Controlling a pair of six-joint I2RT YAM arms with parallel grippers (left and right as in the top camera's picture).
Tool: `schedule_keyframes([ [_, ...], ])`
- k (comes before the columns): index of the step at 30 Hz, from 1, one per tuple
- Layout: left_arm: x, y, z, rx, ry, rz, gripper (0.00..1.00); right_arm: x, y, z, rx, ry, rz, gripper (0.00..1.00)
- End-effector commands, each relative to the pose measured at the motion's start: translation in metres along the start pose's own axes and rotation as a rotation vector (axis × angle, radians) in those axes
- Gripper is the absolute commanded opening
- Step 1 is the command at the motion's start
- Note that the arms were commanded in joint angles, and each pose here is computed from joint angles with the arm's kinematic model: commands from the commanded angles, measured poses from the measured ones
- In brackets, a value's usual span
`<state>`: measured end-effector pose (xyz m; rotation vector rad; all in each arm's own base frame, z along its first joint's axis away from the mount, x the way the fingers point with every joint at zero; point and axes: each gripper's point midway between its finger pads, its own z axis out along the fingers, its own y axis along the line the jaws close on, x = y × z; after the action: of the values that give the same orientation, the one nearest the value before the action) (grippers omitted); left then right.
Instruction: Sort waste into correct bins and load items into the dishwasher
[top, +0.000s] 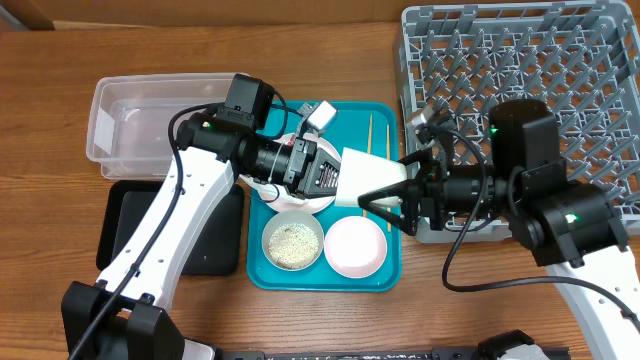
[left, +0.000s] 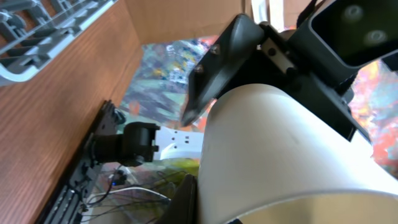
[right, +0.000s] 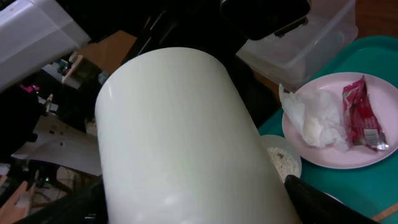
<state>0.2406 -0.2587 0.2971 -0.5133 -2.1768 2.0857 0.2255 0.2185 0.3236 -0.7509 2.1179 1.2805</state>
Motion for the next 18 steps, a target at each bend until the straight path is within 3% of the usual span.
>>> schedule_keyframes([
  [1, 0.002, -0.008, 0.001, 0.01, 0.006, 0.056, 0.04, -0.004, -0.007, -0.011, 0.03, -0.033, 0.01, 0.76],
  [3, 0.002, -0.008, 0.001, 0.01, 0.006, 0.056, 0.04, -0.004, -0.007, -0.013, 0.018, -0.033, 0.024, 0.68],
  [6, 0.001, -0.008, 0.001, 0.01, 0.005, 0.06, 0.04, -0.003, 0.001, -0.013, -0.029, -0.029, 0.022, 0.63],
  [12, 0.001, -0.008, 0.001, 0.01, 0.006, 0.06, 0.04, -0.001, 0.009, -0.01, -0.061, -0.016, 0.011, 0.65],
  [13, 0.001, -0.008, 0.001, 0.01, 0.006, 0.06, 0.04, -0.001, 0.009, -0.01, -0.059, -0.017, 0.011, 0.59],
  [15, 0.001, -0.008, 0.001, 0.01, 0.005, 0.059, 0.2, -0.001, 0.008, -0.01, -0.055, -0.018, 0.012, 0.5],
  [17, 0.001, -0.004, 0.001, -0.013, 0.001, 0.057, 0.51, -0.002, -0.001, -0.013, -0.003, -0.027, 0.019, 0.5],
  [18, 0.0, 0.002, 0.0, -0.048, -0.006, 0.052, 0.75, -0.003, -0.007, -0.015, 0.029, -0.035, 0.025, 0.49],
])
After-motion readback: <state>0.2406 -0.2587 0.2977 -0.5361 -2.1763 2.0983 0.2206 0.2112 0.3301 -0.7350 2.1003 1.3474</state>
